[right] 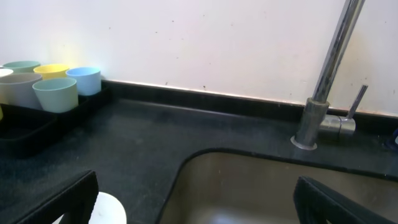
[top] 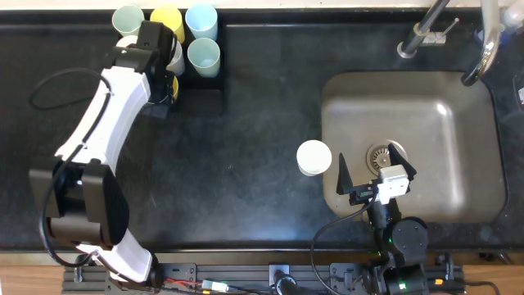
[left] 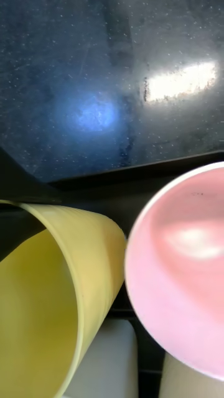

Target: Store Cups

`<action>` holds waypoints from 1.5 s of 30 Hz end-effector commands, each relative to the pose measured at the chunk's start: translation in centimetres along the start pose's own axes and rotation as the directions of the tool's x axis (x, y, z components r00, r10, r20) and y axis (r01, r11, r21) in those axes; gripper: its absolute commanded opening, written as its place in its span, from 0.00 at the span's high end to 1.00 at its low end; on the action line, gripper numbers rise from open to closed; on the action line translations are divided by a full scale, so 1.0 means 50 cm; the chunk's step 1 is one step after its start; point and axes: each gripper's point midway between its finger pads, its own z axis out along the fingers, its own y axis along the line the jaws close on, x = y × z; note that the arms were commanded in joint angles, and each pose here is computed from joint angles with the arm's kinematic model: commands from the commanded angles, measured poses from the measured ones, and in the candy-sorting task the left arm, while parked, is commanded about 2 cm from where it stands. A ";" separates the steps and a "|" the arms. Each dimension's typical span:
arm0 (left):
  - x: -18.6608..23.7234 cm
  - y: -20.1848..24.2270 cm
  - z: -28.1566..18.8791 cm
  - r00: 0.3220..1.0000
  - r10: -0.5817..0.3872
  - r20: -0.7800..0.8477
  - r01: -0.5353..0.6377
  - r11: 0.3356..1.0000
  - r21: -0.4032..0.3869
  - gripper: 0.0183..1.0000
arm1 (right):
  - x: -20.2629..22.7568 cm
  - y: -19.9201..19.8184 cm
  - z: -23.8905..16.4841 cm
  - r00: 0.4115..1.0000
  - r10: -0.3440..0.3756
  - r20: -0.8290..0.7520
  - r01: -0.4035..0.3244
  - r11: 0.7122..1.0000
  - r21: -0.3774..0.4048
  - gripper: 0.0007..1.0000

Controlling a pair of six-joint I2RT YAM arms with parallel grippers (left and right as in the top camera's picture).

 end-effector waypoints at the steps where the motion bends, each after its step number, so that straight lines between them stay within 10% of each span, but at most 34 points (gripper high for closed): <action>1: -0.005 0.006 0.009 1.000 -0.016 -0.007 0.016 1.000 -0.016 0.92 | 0.007 0.001 0.001 1.000 0.000 0.000 0.000 1.000 -0.003 0.00; 19: -0.008 0.003 -0.004 1.000 -0.007 -0.006 0.007 1.000 0.003 0.68 | 0.007 0.001 0.001 1.000 0.000 0.000 0.000 1.000 -0.003 0.00; 25: -0.050 -0.057 -0.112 0.981 0.171 0.091 -0.187 0.959 0.212 0.00 | 0.007 0.001 0.001 1.000 0.000 0.000 0.000 1.000 -0.003 0.00; 27: -0.070 -0.087 -0.180 0.951 0.258 0.173 -0.302 0.900 0.315 0.00 | 0.007 0.001 0.001 1.000 0.000 0.000 0.000 1.000 -0.003 0.00; 29: -0.087 -0.118 -0.258 0.895 0.344 0.283 -0.437 0.801 0.408 0.00 | 0.007 0.001 0.001 1.000 0.000 0.000 0.000 1.000 -0.003 0.00; 31: -0.075 -0.175 -0.425 0.694 0.458 0.556 -0.718 0.493 0.491 0.00 | 0.007 0.001 0.001 1.000 0.000 0.000 0.000 1.000 -0.003 0.00; 35: -0.028 -0.168 -0.662 0.218 0.353 0.910 -0.976 0.056 0.211 0.00 | 0.007 0.001 0.001 1.000 0.000 0.000 0.000 1.000 -0.003 0.00; 45: -0.128 -0.033 -0.713 0.123 0.118 0.985 -0.990 0.085 0.114 0.00 | 0.007 0.001 0.001 1.000 0.000 0.000 0.000 1.000 -0.003 0.00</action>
